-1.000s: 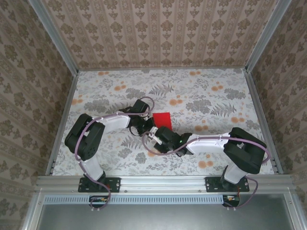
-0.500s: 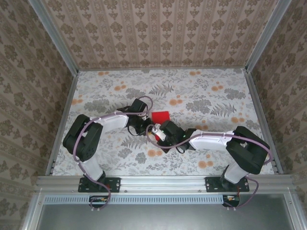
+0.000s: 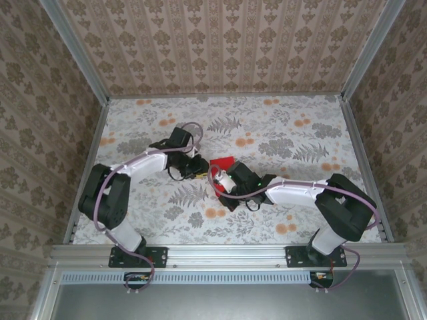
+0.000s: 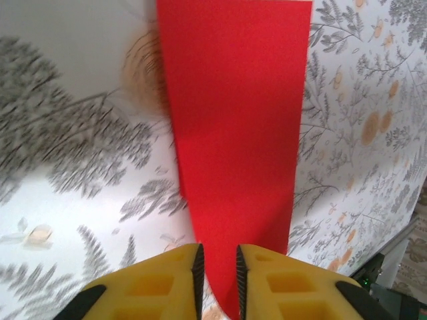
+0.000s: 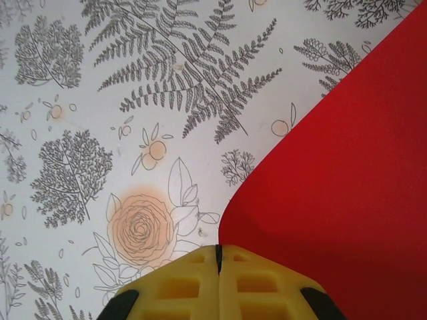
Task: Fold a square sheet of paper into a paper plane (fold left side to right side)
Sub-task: Third fold the triangle at the center of the table.
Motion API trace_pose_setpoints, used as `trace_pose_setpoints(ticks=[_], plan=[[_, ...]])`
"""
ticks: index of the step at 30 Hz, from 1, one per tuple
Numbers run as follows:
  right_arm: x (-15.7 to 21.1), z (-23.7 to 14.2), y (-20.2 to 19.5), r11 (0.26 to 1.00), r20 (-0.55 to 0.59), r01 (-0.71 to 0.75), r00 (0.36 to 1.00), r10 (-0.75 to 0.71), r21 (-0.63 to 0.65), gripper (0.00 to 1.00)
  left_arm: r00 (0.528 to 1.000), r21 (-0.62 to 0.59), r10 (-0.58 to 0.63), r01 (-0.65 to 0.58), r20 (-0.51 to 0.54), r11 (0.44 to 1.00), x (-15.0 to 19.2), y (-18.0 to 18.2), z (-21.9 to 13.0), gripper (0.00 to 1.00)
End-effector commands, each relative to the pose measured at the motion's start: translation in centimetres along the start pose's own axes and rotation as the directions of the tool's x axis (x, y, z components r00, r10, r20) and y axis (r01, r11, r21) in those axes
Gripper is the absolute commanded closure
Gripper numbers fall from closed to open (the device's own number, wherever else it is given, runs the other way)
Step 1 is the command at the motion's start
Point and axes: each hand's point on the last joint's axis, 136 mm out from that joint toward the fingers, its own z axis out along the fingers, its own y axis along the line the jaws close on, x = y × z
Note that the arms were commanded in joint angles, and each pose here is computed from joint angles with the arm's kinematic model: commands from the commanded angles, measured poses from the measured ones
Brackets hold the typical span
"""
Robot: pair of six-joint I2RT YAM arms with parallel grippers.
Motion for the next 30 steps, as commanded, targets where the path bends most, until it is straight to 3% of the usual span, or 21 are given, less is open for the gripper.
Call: trace_pose_setpoints(ticks=[1, 15, 30], plan=[[-0.4, 0.1, 0.6, 0.998, -0.013, -0.035, 0.999, 0.035, -0.042, 1.0, 0.997, 0.065, 0.078, -0.076, -0.016, 0.995, -1.4, -1.8, 1.4, 0.8], [-0.2, 0.7, 0.4, 0.995, -0.039, -0.081, 0.996, 0.079, -0.058, 1.0, 0.976, 0.096, 0.171, -0.158, -0.135, 0.983, -3.4, -3.4, 8.0, 0.83], [0.2, 0.1, -2.8, 0.971, -0.051, -0.237, 0.97, 0.236, -0.012, 1.0, 0.966, 0.002, 0.171, -0.174, -0.194, 0.985, -2.2, -0.7, 10.3, 0.86]])
